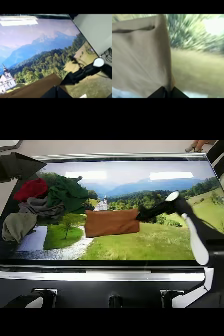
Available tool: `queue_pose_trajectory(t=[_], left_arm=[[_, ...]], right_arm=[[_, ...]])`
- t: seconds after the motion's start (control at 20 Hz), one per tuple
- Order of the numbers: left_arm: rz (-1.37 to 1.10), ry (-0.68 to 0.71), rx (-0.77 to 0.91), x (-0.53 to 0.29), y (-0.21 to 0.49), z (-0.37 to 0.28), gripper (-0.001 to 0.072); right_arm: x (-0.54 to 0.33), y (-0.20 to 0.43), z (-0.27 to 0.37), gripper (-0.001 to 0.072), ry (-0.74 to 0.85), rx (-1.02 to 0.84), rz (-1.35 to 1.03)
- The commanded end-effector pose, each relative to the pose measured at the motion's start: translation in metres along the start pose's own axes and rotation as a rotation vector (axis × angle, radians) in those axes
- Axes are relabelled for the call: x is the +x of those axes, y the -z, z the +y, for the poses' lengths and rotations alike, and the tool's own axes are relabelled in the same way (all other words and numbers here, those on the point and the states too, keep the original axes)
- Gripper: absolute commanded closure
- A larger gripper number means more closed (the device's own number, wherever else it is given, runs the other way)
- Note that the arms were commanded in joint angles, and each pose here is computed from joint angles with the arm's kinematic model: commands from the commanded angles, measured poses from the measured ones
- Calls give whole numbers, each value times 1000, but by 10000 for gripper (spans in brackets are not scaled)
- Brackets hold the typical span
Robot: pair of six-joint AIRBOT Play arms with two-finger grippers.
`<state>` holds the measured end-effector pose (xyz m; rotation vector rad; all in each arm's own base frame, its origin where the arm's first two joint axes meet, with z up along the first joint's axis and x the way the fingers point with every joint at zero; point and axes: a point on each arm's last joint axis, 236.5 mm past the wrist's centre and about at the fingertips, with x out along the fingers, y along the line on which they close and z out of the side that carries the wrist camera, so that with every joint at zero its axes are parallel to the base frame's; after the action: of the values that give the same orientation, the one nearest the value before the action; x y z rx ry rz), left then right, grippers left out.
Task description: Fold the shirts.
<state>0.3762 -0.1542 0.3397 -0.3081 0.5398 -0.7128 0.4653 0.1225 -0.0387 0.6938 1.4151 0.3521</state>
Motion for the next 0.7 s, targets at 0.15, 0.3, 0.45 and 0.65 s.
queue_pose_trajectory(t=[0.15, 0.3, 0.45, 0.65], left_arm=[[1, 1, 4, 1, 0, -1, 678], [1, 1, 4, 1, 0, -1, 678], [4, 6, 6, 1, 1, -3, 678], [15, 27, 15, 5, 4, -12, 678]], right_arm=[[-208, -50, -108, 663, 30, 277, -378], [-285, -10, -180, 662, 70, 485, -456], [-326, 53, -245, 662, 165, 677, -433], [-335, 135, -307, 663, 402, 937, -322]])
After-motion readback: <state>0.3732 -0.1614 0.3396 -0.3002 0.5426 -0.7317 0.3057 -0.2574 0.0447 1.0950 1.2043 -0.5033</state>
